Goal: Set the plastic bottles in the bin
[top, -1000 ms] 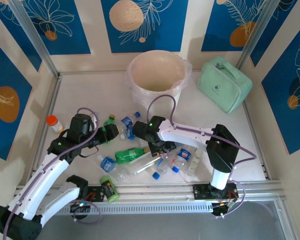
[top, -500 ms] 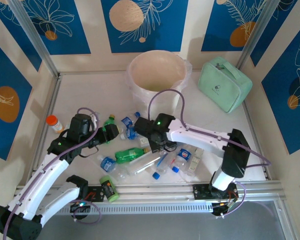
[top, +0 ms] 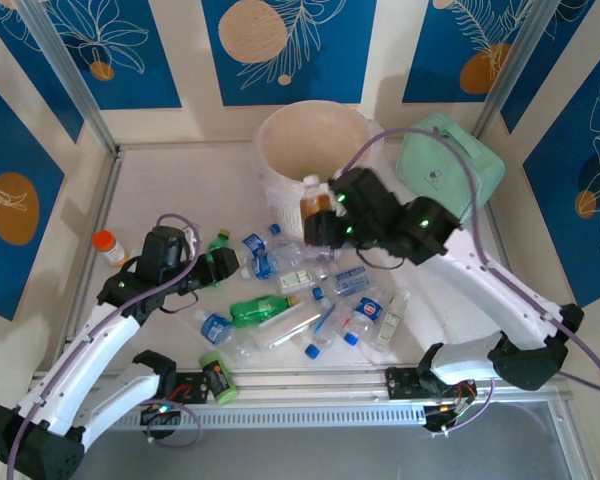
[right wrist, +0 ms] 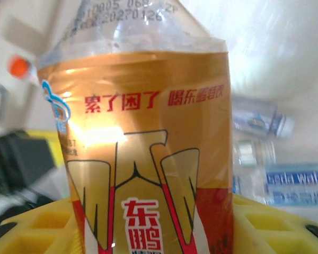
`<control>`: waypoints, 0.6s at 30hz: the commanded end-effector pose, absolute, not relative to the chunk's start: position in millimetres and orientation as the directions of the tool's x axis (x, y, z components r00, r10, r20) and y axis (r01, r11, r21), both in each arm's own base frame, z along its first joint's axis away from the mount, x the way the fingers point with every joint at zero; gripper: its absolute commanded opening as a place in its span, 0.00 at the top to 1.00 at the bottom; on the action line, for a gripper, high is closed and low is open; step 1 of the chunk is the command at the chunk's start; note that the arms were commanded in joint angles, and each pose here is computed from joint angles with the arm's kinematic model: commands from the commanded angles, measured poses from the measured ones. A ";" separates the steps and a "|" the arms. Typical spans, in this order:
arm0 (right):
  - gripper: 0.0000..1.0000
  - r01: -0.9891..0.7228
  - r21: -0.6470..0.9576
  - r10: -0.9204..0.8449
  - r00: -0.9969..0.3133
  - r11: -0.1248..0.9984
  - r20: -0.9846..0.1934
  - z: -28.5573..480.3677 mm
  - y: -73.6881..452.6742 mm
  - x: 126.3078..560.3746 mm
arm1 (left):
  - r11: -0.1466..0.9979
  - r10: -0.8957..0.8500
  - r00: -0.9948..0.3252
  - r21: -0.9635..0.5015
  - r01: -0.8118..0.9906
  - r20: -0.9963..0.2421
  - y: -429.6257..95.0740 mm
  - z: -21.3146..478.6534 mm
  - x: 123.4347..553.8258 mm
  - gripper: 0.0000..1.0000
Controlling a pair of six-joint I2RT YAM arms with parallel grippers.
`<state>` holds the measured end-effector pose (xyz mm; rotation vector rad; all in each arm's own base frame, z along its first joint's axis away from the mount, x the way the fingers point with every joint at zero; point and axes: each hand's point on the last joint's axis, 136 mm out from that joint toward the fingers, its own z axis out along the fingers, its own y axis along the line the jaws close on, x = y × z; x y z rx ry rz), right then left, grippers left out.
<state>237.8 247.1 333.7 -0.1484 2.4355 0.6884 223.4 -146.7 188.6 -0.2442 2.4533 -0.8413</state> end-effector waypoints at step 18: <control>0.27 -0.174 0.656 0.303 -0.781 0.735 -0.546 399.0 226.0 369.3 | 0.806 -0.187 -0.844 -0.570 0.161 -0.503 -164.4 216.5 216.2 0.20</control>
